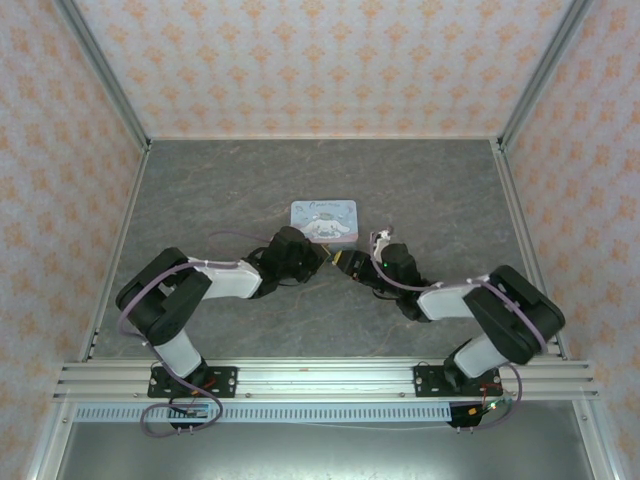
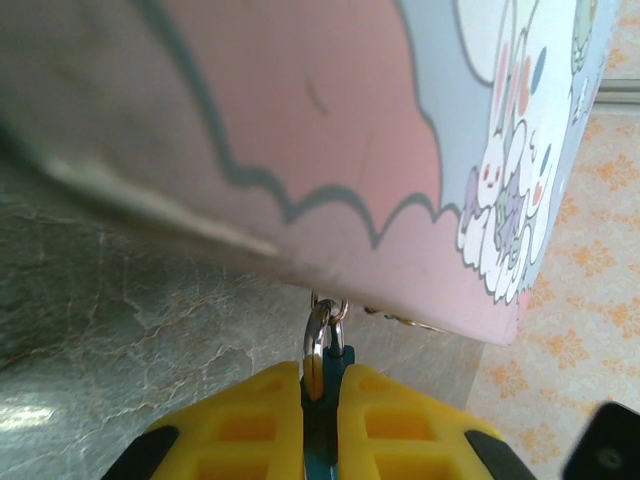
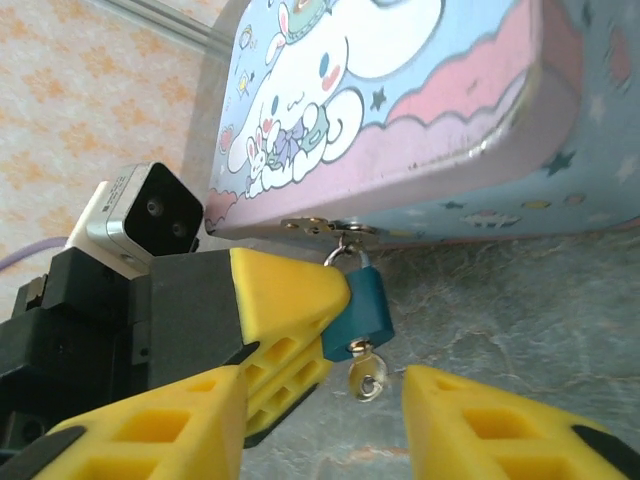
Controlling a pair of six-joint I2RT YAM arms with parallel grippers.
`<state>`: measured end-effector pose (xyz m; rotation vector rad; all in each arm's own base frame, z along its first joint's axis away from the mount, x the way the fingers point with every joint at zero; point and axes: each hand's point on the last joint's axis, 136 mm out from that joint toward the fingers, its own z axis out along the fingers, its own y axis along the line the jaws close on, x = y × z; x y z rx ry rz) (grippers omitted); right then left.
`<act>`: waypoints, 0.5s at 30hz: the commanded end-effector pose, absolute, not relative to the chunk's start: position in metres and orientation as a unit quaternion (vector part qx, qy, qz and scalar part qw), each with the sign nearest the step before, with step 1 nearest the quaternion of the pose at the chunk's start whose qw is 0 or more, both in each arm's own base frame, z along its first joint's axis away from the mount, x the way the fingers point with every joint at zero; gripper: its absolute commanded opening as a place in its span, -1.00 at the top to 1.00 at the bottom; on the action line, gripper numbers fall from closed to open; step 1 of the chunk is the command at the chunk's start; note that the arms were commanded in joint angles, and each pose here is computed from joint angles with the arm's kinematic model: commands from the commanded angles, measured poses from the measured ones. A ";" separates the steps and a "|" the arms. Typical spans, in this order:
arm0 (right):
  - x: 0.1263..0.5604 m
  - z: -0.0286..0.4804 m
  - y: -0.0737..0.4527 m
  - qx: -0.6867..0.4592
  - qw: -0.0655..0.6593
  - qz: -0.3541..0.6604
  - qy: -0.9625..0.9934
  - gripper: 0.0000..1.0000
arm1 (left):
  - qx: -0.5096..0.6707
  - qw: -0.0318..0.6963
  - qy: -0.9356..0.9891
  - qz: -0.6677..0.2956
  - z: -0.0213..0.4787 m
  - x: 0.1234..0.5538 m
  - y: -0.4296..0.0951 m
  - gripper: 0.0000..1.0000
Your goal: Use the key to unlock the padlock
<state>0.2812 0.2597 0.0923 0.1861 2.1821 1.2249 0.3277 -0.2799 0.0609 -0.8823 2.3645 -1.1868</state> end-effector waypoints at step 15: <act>0.223 0.146 0.235 -0.326 0.482 0.255 0.772 0.05 | -0.323 0.171 0.823 -0.435 0.100 0.321 -0.279 1.00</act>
